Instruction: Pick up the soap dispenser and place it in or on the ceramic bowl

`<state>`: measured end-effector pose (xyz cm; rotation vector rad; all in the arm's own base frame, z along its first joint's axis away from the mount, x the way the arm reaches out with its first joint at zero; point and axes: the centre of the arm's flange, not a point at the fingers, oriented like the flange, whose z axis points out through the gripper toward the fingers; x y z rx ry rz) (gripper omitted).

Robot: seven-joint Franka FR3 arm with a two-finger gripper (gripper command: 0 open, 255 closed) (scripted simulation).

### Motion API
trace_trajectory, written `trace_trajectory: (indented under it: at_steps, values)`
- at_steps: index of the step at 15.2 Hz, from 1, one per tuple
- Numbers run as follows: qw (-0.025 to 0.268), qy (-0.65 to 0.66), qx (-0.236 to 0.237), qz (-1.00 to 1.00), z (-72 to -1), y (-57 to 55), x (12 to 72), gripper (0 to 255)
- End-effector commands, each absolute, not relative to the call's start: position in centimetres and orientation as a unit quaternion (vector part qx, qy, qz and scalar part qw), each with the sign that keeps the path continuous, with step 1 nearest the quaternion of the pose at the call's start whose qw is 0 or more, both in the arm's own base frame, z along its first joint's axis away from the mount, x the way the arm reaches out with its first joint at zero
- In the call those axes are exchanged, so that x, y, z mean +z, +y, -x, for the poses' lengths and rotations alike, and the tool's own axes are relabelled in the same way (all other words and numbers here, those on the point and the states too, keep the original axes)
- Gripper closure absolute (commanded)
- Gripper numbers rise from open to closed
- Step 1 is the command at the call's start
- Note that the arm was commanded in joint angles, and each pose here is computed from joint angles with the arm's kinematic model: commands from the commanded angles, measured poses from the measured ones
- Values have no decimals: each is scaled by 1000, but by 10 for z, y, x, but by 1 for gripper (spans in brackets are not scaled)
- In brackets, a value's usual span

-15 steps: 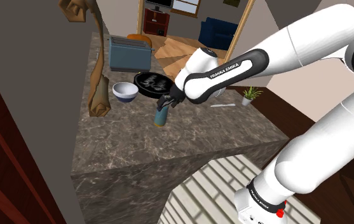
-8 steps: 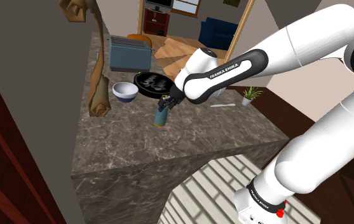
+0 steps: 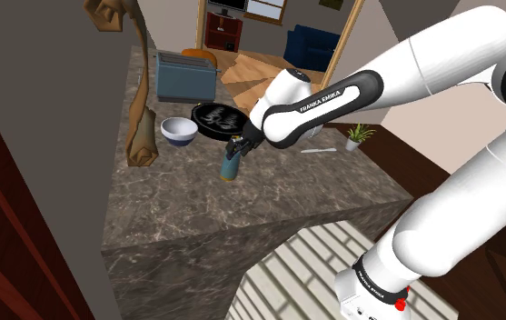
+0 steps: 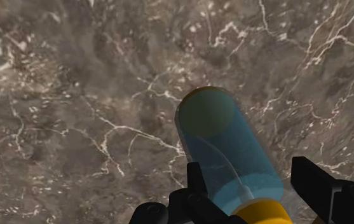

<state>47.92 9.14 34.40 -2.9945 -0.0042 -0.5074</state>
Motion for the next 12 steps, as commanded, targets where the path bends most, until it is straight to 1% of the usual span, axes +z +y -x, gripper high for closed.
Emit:
trace_trajectory:
  at_steps: [1, 12]
  values:
    - [52, -1, -167, 985, -479, 92, 344, 255]
    - [52, -1, -167, 985, -479, 92, 402, 255]
